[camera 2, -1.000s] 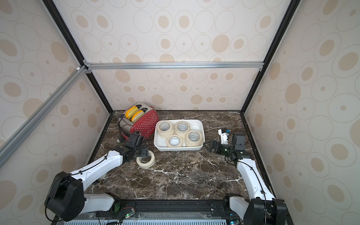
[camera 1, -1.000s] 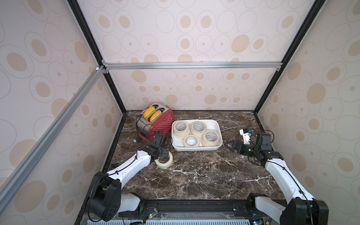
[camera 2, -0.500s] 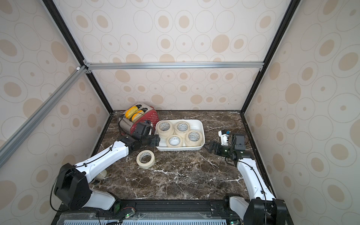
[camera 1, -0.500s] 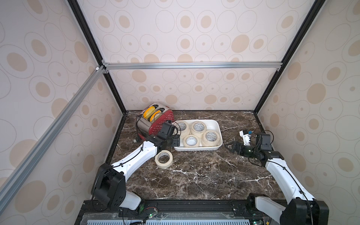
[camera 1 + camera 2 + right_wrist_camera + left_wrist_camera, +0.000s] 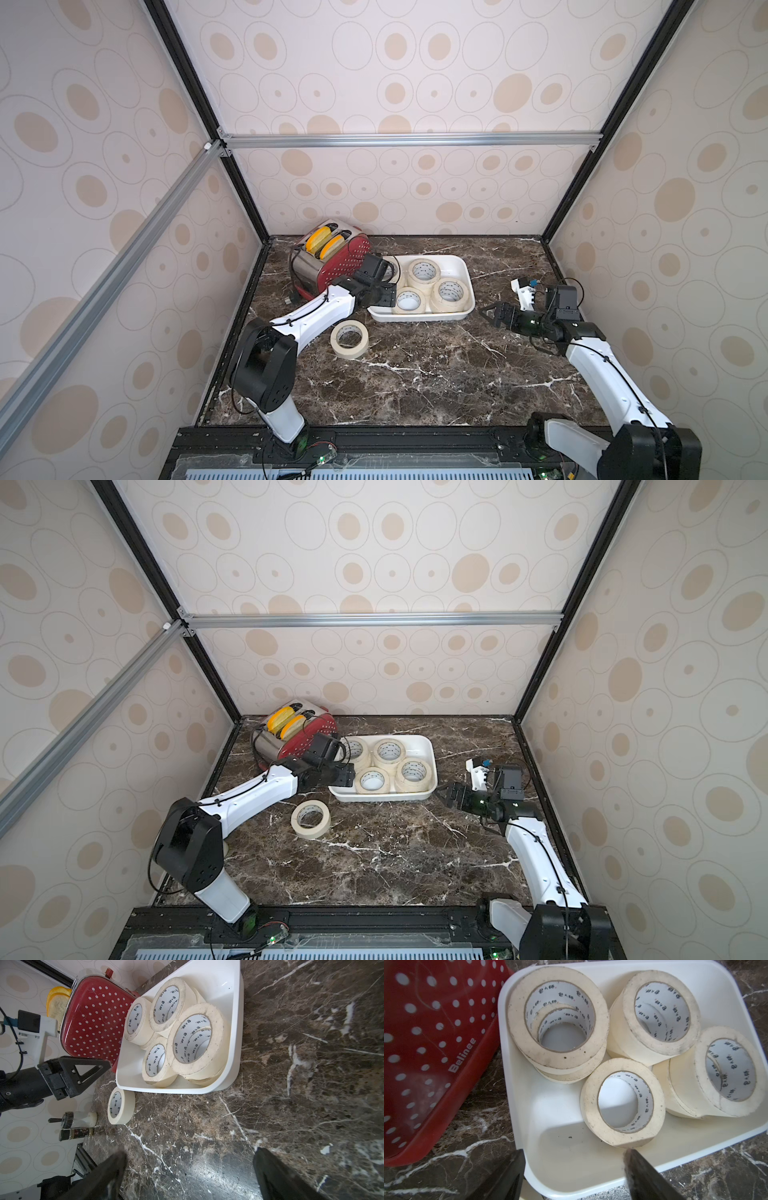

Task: Take out the art tape in the storage box
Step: Pick up the art tape from the storage box.

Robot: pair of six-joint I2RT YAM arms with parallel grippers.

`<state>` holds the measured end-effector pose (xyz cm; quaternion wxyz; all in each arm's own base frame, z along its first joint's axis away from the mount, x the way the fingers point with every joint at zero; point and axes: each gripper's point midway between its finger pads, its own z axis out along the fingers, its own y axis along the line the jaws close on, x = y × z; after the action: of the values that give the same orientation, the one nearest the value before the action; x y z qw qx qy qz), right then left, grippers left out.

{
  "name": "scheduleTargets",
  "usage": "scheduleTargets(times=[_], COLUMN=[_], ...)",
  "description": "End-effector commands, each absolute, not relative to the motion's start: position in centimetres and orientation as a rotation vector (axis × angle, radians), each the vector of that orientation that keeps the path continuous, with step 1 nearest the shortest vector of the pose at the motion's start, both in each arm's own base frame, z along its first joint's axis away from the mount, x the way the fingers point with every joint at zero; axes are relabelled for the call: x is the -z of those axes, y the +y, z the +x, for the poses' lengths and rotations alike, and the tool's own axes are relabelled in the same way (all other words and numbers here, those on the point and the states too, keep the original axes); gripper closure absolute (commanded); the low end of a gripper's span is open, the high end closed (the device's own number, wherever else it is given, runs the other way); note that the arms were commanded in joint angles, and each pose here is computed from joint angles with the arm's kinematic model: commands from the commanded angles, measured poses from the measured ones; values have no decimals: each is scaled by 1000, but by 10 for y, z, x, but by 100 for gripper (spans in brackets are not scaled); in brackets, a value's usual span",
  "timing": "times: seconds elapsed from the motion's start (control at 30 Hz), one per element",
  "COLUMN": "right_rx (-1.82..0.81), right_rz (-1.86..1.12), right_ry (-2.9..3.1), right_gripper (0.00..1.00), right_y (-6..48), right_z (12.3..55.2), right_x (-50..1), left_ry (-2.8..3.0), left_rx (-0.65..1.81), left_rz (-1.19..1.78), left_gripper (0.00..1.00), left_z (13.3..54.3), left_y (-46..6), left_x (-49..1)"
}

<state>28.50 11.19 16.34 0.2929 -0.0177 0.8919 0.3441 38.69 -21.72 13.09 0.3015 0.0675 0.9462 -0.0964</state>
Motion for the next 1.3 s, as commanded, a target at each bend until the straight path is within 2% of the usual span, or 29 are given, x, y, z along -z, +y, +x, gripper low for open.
scheduleTargets(times=[0.0,0.5,0.83,1.03,1.27], right_rx=[-925,-931,-941,-943,-947], right_rz=[-60,-50,-44,-41,-40], right_ry=[2383,2384,2388,2388,2387], right_gripper=[1,1,1,1,1], right_y=[114,114,115,115,116], right_z=[284,285,285,284,284], right_x=[-160,-156,-153,-153,-153], left_ry=[2498,2568,2603,2629,2651], left_rx=[247,231,218,212,202], left_rz=[212,227,238,246,256], left_gripper=[21,29,39,42,53], left_z=[396,412,415,418,421], left_y=[-226,-244,-250,-253,-256], left_x=[-135,-102,-83,-69,-55])
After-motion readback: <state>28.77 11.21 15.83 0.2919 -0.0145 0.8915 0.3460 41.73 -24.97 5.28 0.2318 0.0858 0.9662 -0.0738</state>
